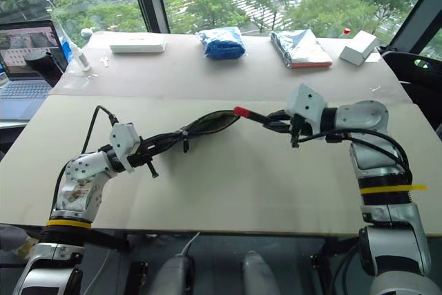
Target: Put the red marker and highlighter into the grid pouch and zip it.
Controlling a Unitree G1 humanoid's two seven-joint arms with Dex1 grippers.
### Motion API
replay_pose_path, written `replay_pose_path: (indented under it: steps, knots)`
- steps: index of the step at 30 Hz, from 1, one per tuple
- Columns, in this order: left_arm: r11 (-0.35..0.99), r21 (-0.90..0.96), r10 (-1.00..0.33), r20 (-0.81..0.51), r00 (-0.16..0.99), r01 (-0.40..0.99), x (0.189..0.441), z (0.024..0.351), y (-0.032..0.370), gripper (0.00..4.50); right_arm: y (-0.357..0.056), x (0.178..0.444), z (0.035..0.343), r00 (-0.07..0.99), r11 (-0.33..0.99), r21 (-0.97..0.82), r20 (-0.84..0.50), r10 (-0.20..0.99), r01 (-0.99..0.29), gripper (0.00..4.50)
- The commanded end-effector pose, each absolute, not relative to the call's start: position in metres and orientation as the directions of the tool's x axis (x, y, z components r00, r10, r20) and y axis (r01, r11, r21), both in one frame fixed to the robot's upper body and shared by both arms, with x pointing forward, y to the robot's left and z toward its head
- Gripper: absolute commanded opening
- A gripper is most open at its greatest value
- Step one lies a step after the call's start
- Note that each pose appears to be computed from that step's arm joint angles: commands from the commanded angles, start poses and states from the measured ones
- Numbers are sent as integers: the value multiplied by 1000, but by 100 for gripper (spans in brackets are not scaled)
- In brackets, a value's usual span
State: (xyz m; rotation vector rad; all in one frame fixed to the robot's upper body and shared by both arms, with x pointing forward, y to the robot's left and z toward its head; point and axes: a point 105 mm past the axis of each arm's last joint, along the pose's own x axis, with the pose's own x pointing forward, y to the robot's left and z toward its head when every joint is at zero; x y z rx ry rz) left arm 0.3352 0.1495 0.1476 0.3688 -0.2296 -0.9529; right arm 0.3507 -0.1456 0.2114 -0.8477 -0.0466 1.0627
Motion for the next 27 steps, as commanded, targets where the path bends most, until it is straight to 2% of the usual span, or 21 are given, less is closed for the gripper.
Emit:
replay_pose_path:
  steps: [1,14,17,20,27]
  knots:
    - [521,425,-834,69,547,740,338,160,146,0,-124,355,212,562,148,-728,-366,741,-669,47]
    - [508,427,-841,60,537,748,336,157,144,0,-99,370,202,580,-14,-809,-434,690,-588,47]
    - [502,431,-844,52,534,750,337,157,144,0,-91,374,201,579,-87,-822,-468,667,-563,47]
    - [496,433,-846,46,531,753,338,156,144,0,-75,373,193,548,-185,-816,-518,657,-548,47]
    - [488,433,-851,44,523,758,340,155,144,0,-36,371,188,502,-272,-823,-530,683,-499,47]
